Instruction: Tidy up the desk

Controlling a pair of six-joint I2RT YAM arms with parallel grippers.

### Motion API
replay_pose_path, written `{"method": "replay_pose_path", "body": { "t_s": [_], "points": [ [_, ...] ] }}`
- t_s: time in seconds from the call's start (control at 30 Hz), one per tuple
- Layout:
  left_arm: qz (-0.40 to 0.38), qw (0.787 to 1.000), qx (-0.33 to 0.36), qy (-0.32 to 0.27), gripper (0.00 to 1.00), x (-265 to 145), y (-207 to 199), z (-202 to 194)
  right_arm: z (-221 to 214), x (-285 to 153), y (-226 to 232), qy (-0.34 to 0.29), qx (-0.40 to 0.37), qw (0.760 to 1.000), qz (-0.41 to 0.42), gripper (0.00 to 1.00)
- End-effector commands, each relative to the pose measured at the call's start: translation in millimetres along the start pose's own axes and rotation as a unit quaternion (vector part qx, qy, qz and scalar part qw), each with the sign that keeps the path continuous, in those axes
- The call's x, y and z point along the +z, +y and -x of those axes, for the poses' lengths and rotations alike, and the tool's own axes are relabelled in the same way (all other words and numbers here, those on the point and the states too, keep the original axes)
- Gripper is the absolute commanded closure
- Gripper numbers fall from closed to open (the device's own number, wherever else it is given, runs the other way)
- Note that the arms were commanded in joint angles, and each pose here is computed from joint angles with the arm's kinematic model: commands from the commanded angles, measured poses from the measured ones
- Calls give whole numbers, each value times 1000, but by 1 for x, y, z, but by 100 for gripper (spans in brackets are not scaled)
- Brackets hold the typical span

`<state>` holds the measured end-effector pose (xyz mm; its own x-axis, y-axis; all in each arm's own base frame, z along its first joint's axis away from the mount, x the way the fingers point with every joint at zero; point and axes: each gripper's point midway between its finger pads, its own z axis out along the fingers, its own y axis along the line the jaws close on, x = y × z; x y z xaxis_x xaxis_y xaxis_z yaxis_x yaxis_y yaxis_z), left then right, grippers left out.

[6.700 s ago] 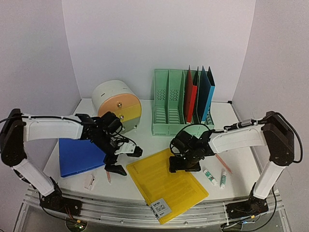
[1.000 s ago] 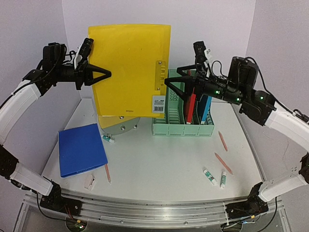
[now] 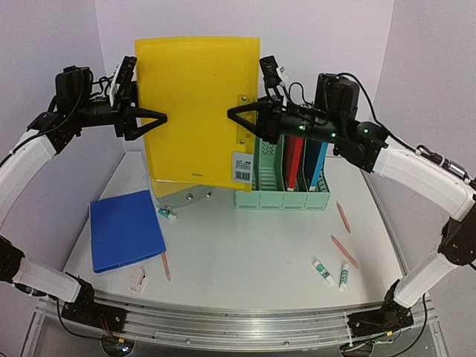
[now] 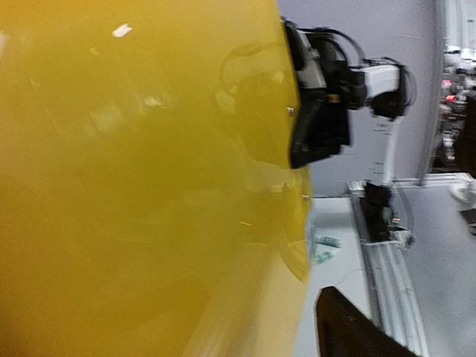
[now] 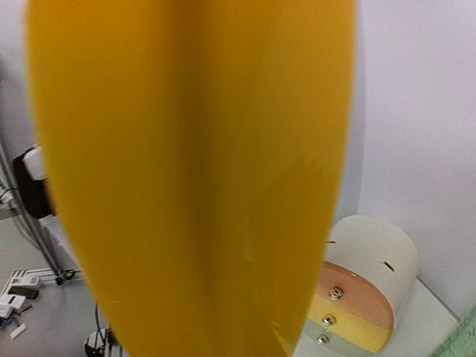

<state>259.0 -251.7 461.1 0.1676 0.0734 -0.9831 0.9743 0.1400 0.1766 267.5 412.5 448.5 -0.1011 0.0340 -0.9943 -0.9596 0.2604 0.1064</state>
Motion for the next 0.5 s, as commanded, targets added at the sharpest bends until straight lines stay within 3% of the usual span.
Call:
{"method": "replay_pose_path", "body": {
  "t_s": [0.0,0.07,0.17,0.4,0.47],
  "points": [
    [200,977,70,-6,0,-22,51,17,23,-50,-70,-59,13,966,-251,100],
    [238,968,75,-8,0,-30,60,22,19,-76,-95,-65,15,936,-345,100],
    [216,973,83,-27,0,-31,46,33,21,-106,-120,-75,11,893,-444,100],
    [196,975,96,-42,0,-32,29,30,37,-116,-148,-90,-3,837,-540,100],
    [201,974,96,-43,0,-33,31,29,35,-121,-160,-94,-3,810,-579,100]
  ]
}}
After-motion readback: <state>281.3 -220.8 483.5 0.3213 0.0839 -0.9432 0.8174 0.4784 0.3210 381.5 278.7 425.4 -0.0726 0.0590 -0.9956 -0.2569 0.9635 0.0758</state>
